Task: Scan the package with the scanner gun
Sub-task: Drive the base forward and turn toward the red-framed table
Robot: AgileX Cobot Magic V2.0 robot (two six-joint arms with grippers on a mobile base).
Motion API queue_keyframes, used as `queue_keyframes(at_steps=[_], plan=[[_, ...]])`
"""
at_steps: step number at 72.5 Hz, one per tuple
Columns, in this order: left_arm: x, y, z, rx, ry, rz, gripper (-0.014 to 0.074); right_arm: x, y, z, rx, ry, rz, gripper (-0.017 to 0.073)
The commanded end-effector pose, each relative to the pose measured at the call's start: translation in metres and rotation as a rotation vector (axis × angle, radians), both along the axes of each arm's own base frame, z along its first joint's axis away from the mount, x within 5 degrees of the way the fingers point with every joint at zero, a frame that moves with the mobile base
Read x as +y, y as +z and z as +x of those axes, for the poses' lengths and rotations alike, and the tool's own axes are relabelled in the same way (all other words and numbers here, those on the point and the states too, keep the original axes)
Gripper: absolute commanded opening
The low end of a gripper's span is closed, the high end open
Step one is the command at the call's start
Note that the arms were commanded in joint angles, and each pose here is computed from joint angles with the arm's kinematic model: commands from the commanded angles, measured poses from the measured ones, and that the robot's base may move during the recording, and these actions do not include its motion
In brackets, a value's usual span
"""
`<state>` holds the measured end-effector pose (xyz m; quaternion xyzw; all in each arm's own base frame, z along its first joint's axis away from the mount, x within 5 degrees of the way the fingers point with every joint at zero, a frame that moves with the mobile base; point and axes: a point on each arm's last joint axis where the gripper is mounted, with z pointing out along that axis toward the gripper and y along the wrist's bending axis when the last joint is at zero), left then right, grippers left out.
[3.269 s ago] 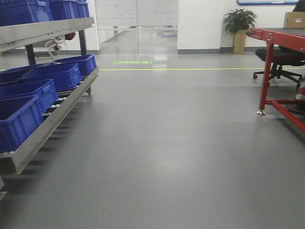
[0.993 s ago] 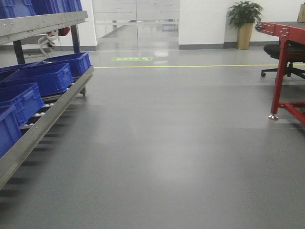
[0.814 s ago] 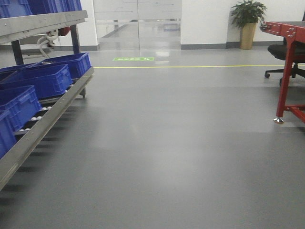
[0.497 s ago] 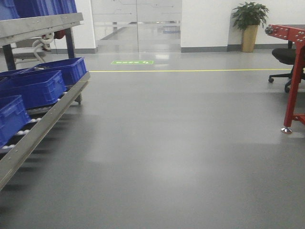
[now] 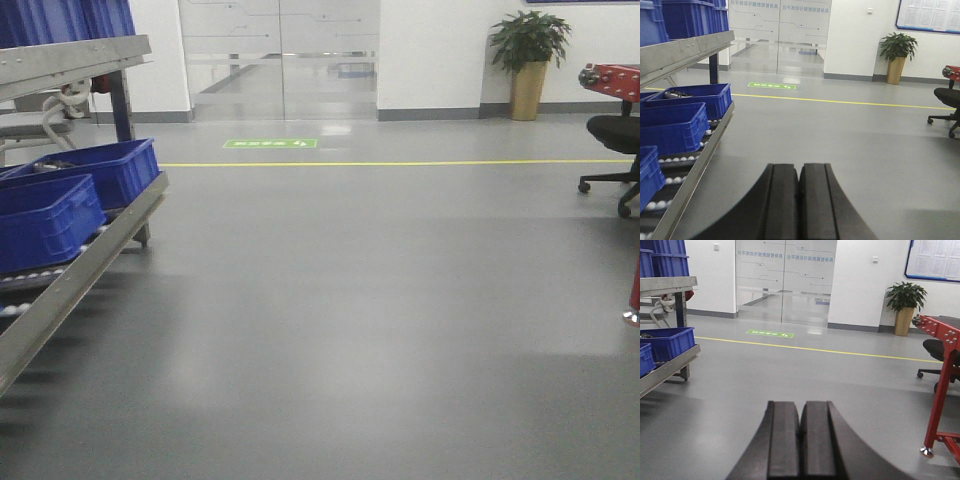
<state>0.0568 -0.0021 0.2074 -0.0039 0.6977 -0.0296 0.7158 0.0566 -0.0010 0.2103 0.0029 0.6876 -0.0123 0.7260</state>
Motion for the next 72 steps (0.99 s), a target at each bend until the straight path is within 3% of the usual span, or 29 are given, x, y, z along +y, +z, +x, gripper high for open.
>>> queue_keyframes(at_steps=[1, 72], plan=[[-0.0001, 0.0025, -0.0005, -0.025, -0.003, -0.005, -0.0111, -0.0005, 0.0022, -0.0004, -0.026, -0.007, -0.006, -0.0168], [0.0000, 0.0025, -0.0005, -0.025, -0.001, -0.005, -0.0111, -0.0005, 0.0022, -0.0004, -0.026, -0.007, -0.006, -0.0168]])
